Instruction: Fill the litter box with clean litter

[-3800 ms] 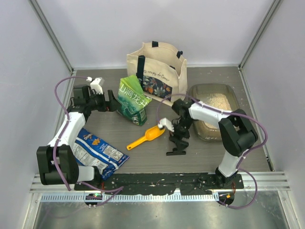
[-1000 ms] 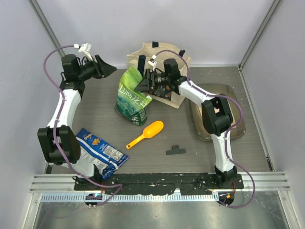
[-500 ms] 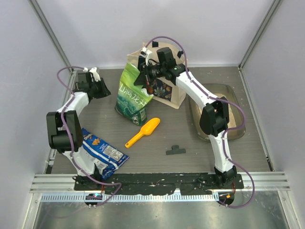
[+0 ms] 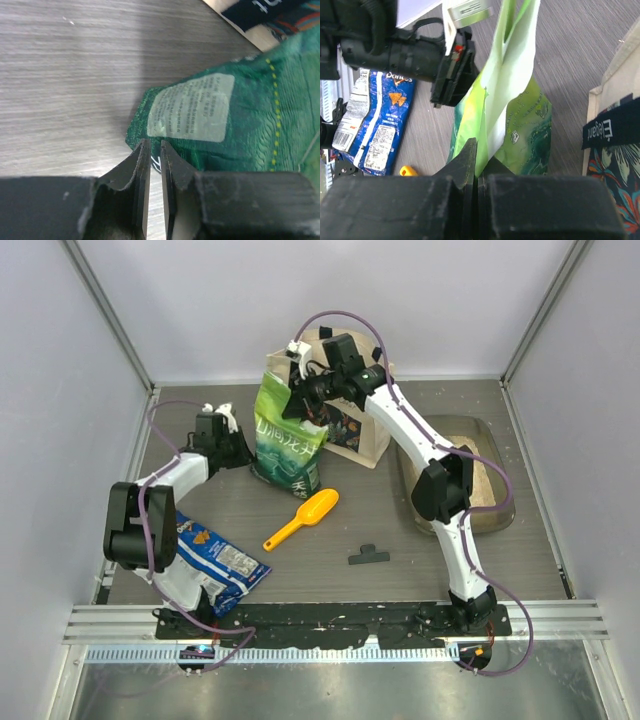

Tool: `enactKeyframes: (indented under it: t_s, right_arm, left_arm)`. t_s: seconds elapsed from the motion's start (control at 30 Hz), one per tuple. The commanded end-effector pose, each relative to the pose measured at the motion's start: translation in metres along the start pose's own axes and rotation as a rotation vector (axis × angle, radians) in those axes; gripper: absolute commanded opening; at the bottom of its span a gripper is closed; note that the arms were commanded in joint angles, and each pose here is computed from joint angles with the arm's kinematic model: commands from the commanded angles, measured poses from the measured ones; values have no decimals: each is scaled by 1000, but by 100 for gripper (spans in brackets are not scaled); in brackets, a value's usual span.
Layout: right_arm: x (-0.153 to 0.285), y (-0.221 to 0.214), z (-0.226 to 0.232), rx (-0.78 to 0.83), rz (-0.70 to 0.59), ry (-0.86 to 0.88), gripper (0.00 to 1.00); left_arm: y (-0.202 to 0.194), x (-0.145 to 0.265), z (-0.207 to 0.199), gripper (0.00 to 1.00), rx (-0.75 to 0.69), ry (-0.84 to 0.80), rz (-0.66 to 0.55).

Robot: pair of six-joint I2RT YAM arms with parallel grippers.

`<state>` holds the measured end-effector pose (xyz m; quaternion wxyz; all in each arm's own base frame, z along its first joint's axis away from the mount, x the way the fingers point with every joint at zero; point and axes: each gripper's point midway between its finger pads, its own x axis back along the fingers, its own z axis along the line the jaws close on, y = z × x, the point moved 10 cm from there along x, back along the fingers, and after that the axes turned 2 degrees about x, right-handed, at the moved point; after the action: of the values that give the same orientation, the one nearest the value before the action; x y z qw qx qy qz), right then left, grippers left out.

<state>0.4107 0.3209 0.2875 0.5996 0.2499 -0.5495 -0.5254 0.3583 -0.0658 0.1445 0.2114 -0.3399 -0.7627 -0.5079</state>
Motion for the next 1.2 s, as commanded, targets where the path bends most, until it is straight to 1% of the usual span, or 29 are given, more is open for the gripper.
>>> enactKeyframes:
  t_s: [0.0, 0.13, 0.27, 0.3, 0.4, 0.43, 0.47, 0.5, 0.53, 0.57, 0.6, 0.63, 0.67, 0.7, 0.73, 0.77, 0.87, 0.9, 0.93, 1.0, 1.03, 1.1, 1.17]
  right_arm:
    - [12, 44, 0, 201, -148, -48, 1]
    - [10, 50, -4, 226, -169, -55, 2]
    - [13, 52, 5, 191, -174, -21, 1]
    - [11, 45, 4, 171, -153, -16, 1]
    - [17, 41, 10, 159, -128, -30, 1]
    - [20, 41, 11, 158, -123, -41, 1]
    - [27, 46, 13, 162, -134, -55, 3]
    - [33, 52, 15, 165, -150, -67, 9]
    - [39, 58, 16, 133, -173, -105, 33]
    - [52, 67, 15, 111, -209, -142, 43]
    - [60, 72, 15, 86, -233, -170, 50]
    - [67, 79, 11, 73, -275, -213, 61]
    - [80, 82, 6, -3, -307, -242, 64]
    - [87, 83, 6, -28, -323, -256, 66]
    - [94, 85, 4, -50, -341, -266, 68]
    - [98, 84, 3, -80, -347, -266, 69]
    - [108, 77, 0, -98, -332, -274, 69]
    - [108, 71, -3, -104, -316, -285, 69]
    - [109, 68, -3, -113, -302, -296, 69]
    - [108, 61, -8, -132, -276, -348, 69]
    - [108, 58, -8, -144, -264, -364, 69]
    - [109, 50, -13, -170, -243, -420, 69]
    - [109, 44, -12, -188, -221, -435, 69]
  left_arm:
    - [-40, 13, -49, 18, 3, -214, 104]
    - [-54, 26, -56, 18, 6, -262, 108]
    - [-55, 30, -57, 18, -9, -273, 107]
    - [-52, 30, -58, 18, -11, -271, 107]
    - [-43, 33, -60, 20, -40, -269, 95]
    - [-43, 37, -57, 23, -37, -251, 125]
    - [-31, 45, -62, 26, -81, -281, 105]
    - [-28, 51, -63, 30, -103, -305, 104]
    - [-24, 59, -61, 42, -118, -321, 106]
    - [-18, 74, -67, 48, -163, -395, 79]
    - [-14, 83, -67, 56, -233, -430, 46]
    - [-12, 91, -69, 65, -284, -466, 19]
    - [-10, 98, -71, 69, -330, -505, -16]
    - [-2, 113, -75, 71, -398, -519, -94]
    - [2, 117, -76, 76, -418, -509, -136]
    - [12, 122, -80, 77, -443, -504, -205]
    - [39, 126, -85, 79, -497, -441, -309]
    - [47, 124, -86, 80, -515, -430, -338]
    - [51, 114, -84, 83, -541, -421, -330]
    - [68, 111, -88, 83, -612, -417, -385]
    - [72, 103, -87, 84, -635, -408, -390]
    - [87, 100, -92, 84, -653, -395, -428]
    - [104, 91, -92, 84, -666, -344, -444]
